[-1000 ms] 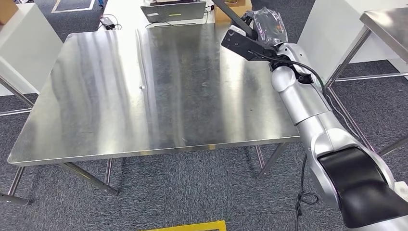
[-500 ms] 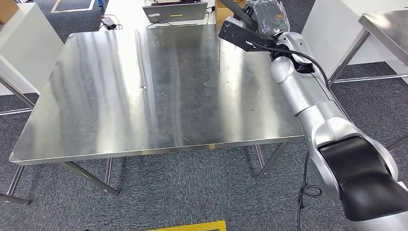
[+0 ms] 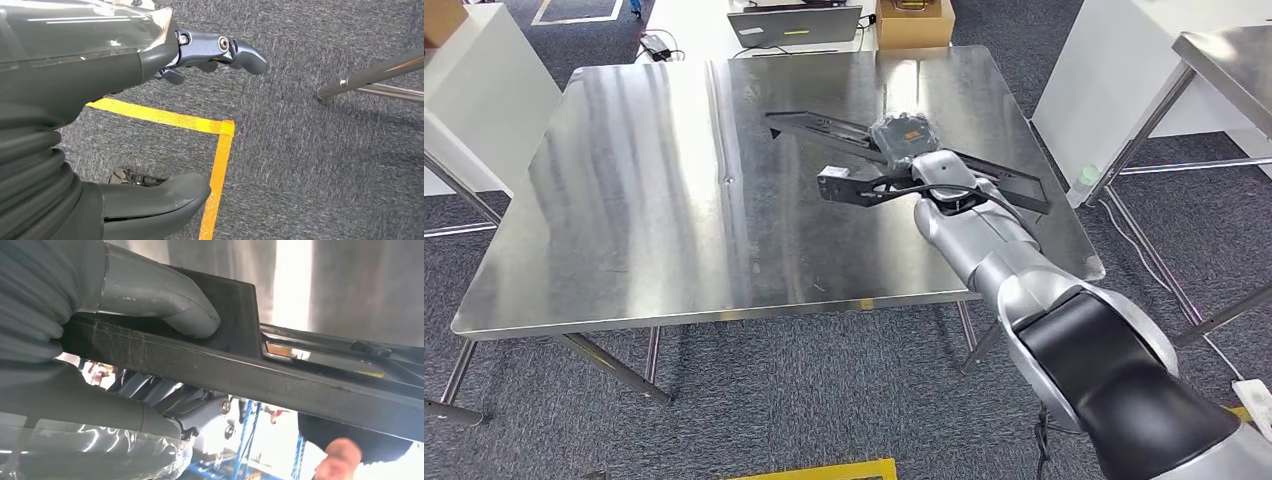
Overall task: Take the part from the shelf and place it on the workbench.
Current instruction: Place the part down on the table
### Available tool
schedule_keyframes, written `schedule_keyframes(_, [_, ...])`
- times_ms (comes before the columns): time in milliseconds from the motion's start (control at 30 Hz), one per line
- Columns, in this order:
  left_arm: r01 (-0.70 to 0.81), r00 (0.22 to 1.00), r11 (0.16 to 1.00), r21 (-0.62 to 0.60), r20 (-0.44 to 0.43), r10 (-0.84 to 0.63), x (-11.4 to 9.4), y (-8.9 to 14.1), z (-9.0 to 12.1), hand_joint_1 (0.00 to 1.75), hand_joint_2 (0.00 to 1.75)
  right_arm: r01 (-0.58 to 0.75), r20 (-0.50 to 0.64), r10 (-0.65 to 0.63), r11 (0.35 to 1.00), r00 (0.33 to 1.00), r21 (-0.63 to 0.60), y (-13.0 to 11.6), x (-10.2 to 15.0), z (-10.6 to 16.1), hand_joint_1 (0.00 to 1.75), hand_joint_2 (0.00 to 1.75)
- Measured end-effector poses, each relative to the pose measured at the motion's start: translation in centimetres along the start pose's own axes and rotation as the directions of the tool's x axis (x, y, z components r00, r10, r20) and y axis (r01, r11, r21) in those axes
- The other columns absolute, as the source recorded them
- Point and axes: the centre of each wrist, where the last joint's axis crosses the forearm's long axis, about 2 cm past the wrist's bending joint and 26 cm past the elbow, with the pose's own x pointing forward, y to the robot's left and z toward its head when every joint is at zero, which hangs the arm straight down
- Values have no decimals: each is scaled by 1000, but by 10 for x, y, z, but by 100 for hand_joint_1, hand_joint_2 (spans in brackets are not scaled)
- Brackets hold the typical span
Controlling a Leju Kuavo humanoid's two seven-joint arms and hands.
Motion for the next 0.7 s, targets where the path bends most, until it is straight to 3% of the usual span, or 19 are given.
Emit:
schedule_keyframes(200, [-9, 1000, 1000, 2, 22, 9, -2, 2, 1, 0, 175, -80, 32, 77, 993, 997, 92, 23, 20, 6, 175, 175])
schedule_keyframes(367, [-12, 999, 1000, 2, 40, 12, -4, 6, 2, 0, 175, -95, 55, 87, 984, 995, 149, 51, 42, 18, 175, 175])
schedule_keyframes(500, [-6, 999, 1000, 6, 48, 6, -7, 9, 4, 0, 175, -104, 83, 92, 983, 992, 154, 60, 57, 23, 175, 175])
schedule_keyframes(633, [5, 999, 1000, 15, 49, -6, -11, 12, 7, 0, 175, -142, 135, 123, 980, 983, 138, 64, 76, 25, 0, 0])
schedule_keyframes(700, [12, 999, 1000, 20, 47, -13, -13, 13, 8, 0, 175, -150, 161, 129, 981, 979, 125, 67, 86, 27, 0, 0])
